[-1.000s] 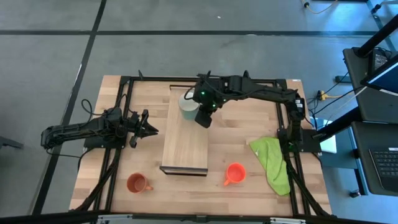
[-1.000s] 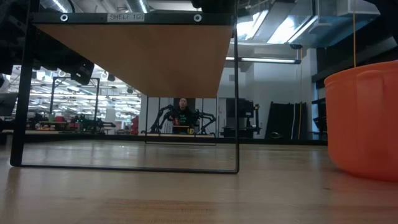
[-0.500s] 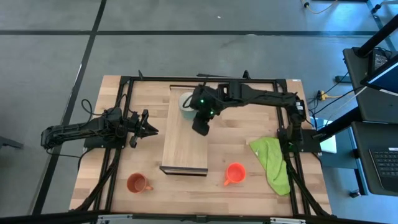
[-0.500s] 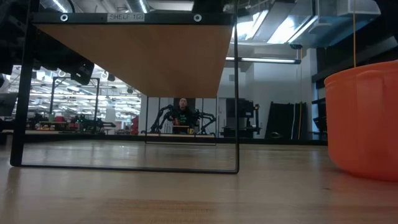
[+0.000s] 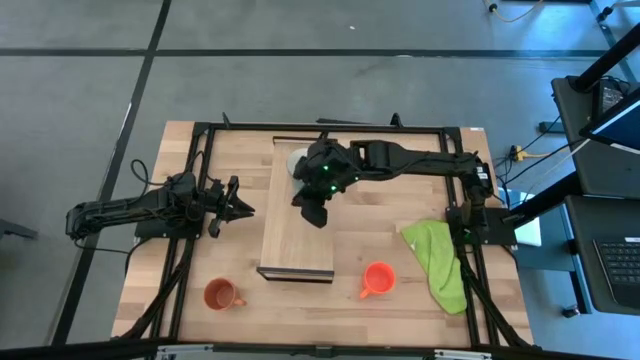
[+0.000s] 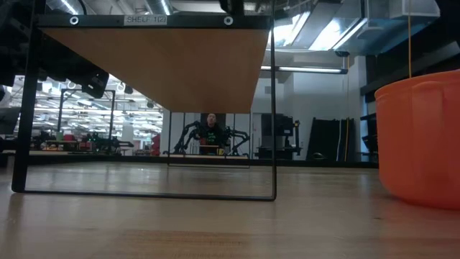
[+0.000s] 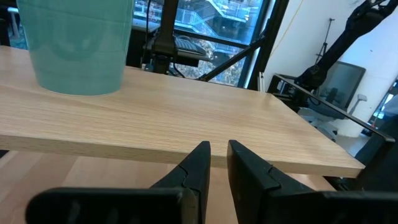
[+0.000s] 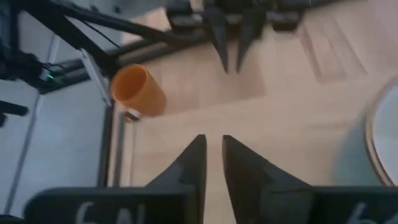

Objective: Stack small to large cups/mugs on shelf
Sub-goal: Put the blue mug on the shelf

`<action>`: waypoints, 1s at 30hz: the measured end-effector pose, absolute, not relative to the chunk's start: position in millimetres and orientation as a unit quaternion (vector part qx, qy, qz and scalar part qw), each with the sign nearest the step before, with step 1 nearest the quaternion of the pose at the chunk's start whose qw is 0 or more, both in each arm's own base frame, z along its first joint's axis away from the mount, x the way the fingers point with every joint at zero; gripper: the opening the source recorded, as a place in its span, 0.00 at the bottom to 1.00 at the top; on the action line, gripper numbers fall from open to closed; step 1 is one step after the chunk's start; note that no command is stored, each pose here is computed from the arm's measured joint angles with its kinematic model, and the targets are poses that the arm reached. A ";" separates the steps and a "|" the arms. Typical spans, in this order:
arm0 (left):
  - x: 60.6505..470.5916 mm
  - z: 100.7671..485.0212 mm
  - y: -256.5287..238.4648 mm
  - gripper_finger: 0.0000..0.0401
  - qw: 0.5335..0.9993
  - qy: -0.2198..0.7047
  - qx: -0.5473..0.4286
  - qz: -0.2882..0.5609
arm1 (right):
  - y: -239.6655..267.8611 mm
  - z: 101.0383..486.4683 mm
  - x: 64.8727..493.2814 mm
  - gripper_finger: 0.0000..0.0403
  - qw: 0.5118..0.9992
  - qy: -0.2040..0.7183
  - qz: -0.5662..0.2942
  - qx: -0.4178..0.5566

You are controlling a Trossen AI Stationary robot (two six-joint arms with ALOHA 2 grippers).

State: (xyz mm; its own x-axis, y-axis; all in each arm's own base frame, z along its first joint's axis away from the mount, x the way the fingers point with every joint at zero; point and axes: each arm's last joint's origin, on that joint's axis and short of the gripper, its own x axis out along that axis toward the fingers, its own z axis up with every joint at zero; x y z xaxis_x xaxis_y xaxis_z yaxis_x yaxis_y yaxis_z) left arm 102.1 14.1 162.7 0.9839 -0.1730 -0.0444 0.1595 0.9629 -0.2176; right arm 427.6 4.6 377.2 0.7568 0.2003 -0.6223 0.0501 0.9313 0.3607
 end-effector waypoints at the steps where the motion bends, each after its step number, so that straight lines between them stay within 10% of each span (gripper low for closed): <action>1: 102.1 162.6 14.1 0.13 0.990 0.032 -0.107 -0.084 | 4.7 378.5 428.6 0.17 0.922 0.338 0.044 0.180; 14: 102.1 162.7 14.1 0.13 0.990 0.032 -0.107 -0.084 | -20.5 389.2 418.0 0.13 0.930 0.353 -0.043 0.086; 30: 102.1 162.7 14.1 0.13 0.990 0.032 -0.107 -0.084 | -102.8 395.3 353.5 0.46 0.817 0.540 -0.202 0.014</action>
State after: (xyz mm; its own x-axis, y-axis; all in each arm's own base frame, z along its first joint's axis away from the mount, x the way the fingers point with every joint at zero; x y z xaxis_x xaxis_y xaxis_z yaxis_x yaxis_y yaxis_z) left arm 102.1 14.1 162.7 0.9839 -0.1730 -0.0444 0.1594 0.9628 -0.2180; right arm 353.5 -102.8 395.3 0.3350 -0.3149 -0.8880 0.3455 0.9179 -0.1951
